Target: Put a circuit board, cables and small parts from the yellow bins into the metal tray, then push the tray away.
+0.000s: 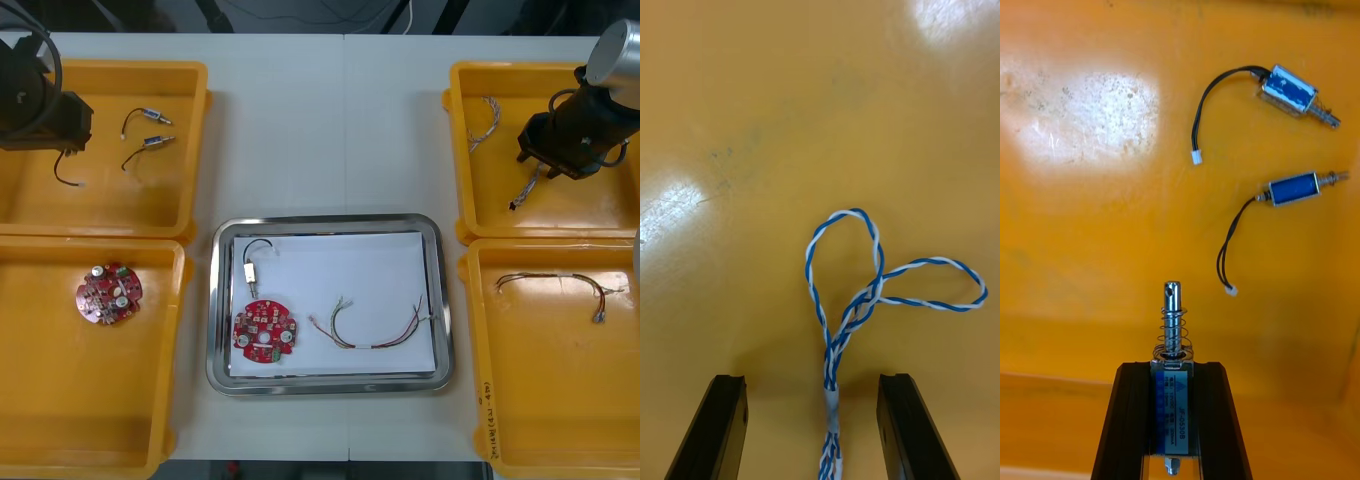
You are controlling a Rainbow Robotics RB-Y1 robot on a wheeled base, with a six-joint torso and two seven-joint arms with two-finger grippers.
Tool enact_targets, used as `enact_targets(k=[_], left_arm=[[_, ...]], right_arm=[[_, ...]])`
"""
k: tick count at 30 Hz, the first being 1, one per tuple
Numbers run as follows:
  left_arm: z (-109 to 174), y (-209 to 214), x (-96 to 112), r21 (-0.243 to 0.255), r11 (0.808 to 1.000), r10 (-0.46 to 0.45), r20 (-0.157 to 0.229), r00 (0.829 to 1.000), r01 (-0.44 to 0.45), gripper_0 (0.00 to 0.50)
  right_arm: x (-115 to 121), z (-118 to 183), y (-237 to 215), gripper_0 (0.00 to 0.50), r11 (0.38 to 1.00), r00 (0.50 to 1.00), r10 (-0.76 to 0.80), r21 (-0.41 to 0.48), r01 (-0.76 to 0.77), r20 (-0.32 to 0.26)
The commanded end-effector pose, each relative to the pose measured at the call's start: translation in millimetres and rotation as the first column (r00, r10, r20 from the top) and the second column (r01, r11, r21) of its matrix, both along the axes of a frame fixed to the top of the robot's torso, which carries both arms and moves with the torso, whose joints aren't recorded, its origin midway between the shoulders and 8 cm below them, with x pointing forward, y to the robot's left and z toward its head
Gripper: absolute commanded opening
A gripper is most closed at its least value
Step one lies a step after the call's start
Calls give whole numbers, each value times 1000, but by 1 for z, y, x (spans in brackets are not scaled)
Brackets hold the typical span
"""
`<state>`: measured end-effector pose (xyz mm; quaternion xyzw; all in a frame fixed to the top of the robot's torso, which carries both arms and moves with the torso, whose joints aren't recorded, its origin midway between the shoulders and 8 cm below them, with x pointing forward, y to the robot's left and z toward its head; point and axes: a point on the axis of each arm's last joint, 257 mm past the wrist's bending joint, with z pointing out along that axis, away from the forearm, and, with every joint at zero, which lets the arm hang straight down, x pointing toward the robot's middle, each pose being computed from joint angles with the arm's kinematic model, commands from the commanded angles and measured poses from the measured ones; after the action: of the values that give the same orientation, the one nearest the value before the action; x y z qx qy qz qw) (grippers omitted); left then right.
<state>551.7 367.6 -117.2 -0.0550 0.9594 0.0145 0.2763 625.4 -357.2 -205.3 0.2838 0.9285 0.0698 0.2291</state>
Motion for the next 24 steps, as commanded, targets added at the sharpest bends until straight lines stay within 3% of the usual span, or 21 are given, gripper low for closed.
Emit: enact_targets(k=[1, 3, 4, 5, 7, 12, 18, 24], left_arm=[[27, 16, -17, 46, 999, 22, 44, 999, -24, 0], [27, 9, -22, 39, 999, 19, 46, 999, -21, 0], [26, 2, -25, 34, 999, 12, 46, 999, -14, 0], [27, -3, -27, 28, 1000, 8, 48, 999, -9, 0], [26, -16, -33, 15, 1000, -9, 46, 999, 8, 0], [26, -48, -43, -13, 999, -35, 53, 998, 36, 0], [26, -86, -54, -47, 997, -62, 56, 996, 65, 0], [21, -118, -65, -78, 994, -72, 55, 996, 76, 0]], right_arm=[[2, -4, 8, 500, 1000, 1000, 6, 26, -6, 11], [1, -5, 7, 488, 1000, 1000, 7, 25, -7, 10], [1, -5, 7, 245, 1000, 1000, 6, 25, -6, 9], [1, -5, 7, 147, 1000, 1000, 7, 24, -8, 9], [1, -5, 7, 74, 1000, 1000, 7, 25, -8, 10], [1, -5, 7, 0, 1000, 1000, 17, 16, -17, 8], [3, 1, 4, 0, 1000, 999, 26, 2, -26, 19], [-3, 35, -5, 0, 998, 998, 54, -40, -53, 16]])
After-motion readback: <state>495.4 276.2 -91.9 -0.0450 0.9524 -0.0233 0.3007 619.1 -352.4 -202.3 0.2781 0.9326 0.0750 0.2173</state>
